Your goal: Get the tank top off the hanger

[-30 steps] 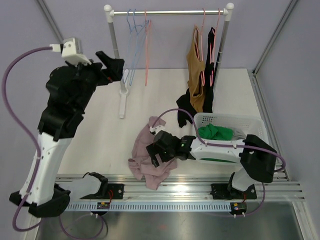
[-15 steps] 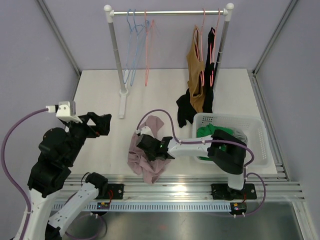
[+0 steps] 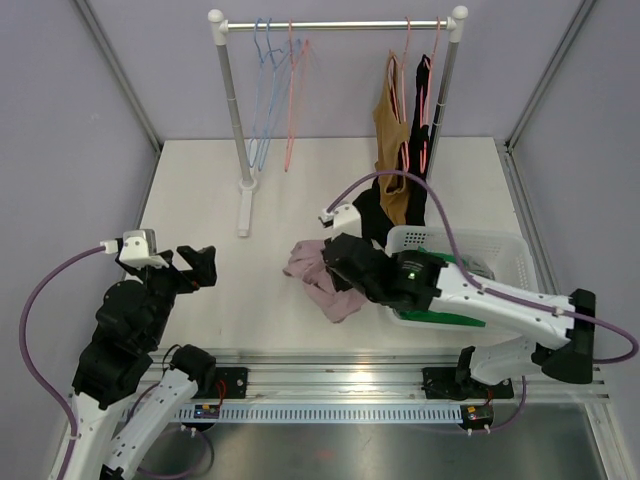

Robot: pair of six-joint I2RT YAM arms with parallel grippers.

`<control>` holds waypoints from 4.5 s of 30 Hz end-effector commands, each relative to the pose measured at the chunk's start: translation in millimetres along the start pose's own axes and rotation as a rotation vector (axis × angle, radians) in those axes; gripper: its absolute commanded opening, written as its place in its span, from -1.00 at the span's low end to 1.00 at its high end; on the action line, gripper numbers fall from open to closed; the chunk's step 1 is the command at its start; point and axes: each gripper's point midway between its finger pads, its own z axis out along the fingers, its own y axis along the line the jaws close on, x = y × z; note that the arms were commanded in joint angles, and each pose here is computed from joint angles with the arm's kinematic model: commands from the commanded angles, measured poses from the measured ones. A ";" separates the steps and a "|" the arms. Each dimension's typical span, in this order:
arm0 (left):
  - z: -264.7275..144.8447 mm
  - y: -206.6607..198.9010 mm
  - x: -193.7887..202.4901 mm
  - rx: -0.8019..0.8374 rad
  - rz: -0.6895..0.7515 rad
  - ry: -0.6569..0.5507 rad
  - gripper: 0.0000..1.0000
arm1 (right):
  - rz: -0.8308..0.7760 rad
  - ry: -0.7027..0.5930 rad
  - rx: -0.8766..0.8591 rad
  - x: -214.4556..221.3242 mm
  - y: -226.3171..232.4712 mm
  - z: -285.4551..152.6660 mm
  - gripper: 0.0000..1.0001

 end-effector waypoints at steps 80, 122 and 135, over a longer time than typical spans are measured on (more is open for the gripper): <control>216.0 -390.9 -97.6 0.396 0.022 -0.037 0.98 | 0.430 -0.307 0.006 4.4 -164.1 -187.4 0.99; 311.4 -374.9 -143.8 0.355 0.015 -0.308 -1.00 | 0.436 -0.319 -0.209 36.6 -122.7 -225.3 0.76; 248.1 -334.5 -223.0 0.310 0.036 -0.391 -1.00 | 0.436 -0.317 -0.210 33.8 -122.0 -228.2 0.75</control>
